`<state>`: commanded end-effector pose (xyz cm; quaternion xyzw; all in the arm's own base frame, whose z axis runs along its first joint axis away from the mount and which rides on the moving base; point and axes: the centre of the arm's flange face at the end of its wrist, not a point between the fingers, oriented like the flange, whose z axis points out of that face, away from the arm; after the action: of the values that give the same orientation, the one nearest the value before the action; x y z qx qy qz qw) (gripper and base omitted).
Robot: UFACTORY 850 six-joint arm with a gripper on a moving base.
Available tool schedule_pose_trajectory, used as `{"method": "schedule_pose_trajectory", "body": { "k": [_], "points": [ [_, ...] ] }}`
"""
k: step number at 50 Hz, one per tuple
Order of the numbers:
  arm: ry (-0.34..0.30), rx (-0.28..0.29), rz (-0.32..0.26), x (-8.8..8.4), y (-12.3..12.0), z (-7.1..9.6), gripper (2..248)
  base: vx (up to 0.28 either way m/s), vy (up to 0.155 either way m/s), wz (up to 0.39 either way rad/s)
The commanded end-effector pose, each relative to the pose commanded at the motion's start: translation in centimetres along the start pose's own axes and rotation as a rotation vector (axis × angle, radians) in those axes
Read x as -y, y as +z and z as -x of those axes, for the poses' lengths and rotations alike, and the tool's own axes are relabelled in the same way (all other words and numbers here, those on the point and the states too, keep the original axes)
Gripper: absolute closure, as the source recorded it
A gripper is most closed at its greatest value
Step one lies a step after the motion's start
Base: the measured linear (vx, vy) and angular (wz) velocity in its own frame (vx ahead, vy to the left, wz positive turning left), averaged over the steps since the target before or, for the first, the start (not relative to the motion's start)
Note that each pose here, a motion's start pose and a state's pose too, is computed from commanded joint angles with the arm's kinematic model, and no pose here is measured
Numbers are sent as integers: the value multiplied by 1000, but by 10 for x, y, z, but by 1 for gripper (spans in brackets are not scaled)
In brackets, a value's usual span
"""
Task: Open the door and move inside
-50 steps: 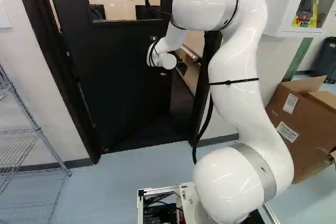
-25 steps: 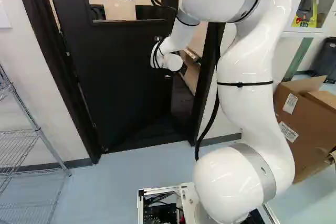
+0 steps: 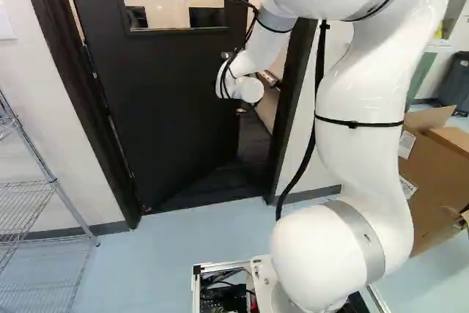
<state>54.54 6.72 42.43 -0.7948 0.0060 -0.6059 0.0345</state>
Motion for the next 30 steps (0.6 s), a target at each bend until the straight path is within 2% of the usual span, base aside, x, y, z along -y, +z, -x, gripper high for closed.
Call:
{"method": "schedule_pose_trajectory", "body": {
  "k": [30],
  "points": [
    [-41, -4, 4, -30, -48, 6, 3, 0, 0, 0]
  ]
}}
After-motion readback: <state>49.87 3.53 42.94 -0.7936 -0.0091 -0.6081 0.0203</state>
